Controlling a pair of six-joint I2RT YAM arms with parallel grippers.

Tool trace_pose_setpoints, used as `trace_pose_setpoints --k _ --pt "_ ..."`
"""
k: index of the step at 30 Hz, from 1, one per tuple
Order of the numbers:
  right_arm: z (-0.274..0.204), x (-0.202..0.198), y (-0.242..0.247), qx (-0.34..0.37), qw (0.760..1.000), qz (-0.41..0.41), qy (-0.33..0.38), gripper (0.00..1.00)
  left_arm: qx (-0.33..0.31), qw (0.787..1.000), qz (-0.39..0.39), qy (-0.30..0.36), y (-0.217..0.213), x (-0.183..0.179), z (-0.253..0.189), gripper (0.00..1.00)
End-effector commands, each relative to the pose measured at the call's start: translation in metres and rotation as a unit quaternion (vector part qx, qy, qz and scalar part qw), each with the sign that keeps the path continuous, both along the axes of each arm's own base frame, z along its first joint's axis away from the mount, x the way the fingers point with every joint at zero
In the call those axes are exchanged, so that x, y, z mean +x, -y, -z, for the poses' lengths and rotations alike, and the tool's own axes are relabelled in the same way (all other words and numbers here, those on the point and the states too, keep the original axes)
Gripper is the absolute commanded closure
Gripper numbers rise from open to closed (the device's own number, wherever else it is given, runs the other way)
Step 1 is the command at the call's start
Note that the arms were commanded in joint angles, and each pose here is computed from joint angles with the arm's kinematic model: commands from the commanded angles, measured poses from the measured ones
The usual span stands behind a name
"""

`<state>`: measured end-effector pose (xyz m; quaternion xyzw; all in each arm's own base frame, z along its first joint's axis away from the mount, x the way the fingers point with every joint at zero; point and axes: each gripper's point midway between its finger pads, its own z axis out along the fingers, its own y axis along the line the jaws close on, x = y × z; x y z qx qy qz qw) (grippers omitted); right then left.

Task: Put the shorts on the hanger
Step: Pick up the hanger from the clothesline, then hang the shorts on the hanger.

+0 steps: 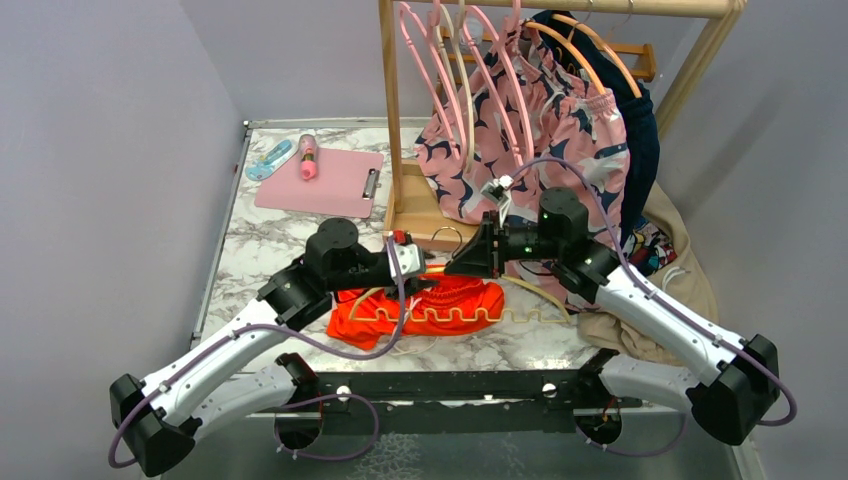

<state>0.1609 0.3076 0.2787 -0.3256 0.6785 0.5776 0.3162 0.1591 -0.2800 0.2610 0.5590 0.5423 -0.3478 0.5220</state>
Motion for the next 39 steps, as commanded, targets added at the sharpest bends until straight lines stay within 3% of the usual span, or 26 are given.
trace_pose_setpoints --k 1,2,5,9,15,19,22,27,33,39 --pt "-0.003 0.001 0.005 -0.001 0.999 0.015 0.049 0.99 -0.039 0.997 -0.060 0.040 -0.009 0.014 -0.035 0.17" --pt "-0.005 0.003 0.008 -0.005 0.998 0.023 0.064 0.99 -0.039 0.995 -0.079 0.042 -0.015 0.018 -0.035 0.03" --pt "-0.010 0.010 0.017 -0.017 0.993 0.052 0.106 0.99 -0.062 0.985 -0.149 0.055 -0.040 0.024 -0.048 0.01" --pt "-0.006 0.012 0.030 -0.040 0.988 0.084 0.125 0.99 -0.118 0.954 -0.270 0.056 -0.088 0.031 -0.067 0.01" --pt "-0.002 0.001 0.056 -0.032 0.977 0.127 0.168 0.99 -0.210 0.884 -0.418 -0.030 -0.153 0.028 -0.065 0.01" --pt "-0.007 -0.005 0.070 -0.034 0.970 0.145 0.194 0.99 -0.239 0.822 -0.505 -0.108 -0.181 0.033 -0.043 0.01" --pt "-0.010 -0.010 0.074 -0.043 0.968 0.138 0.205 0.99 -0.240 0.782 -0.554 -0.158 -0.189 0.039 -0.017 0.01" --pt "-0.014 -0.012 0.073 -0.030 0.970 0.136 0.201 0.99 -0.165 0.787 -0.554 -0.214 -0.156 0.052 0.026 0.01" --pt "-0.021 -0.010 0.067 0.013 0.973 0.150 0.174 0.99 -0.127 0.724 -0.624 -0.265 -0.155 0.066 0.060 0.01" --pt "-0.027 -0.003 0.067 0.059 0.964 0.181 0.185 0.99 -0.143 0.696 -0.649 -0.272 -0.163 0.072 0.063 0.01"
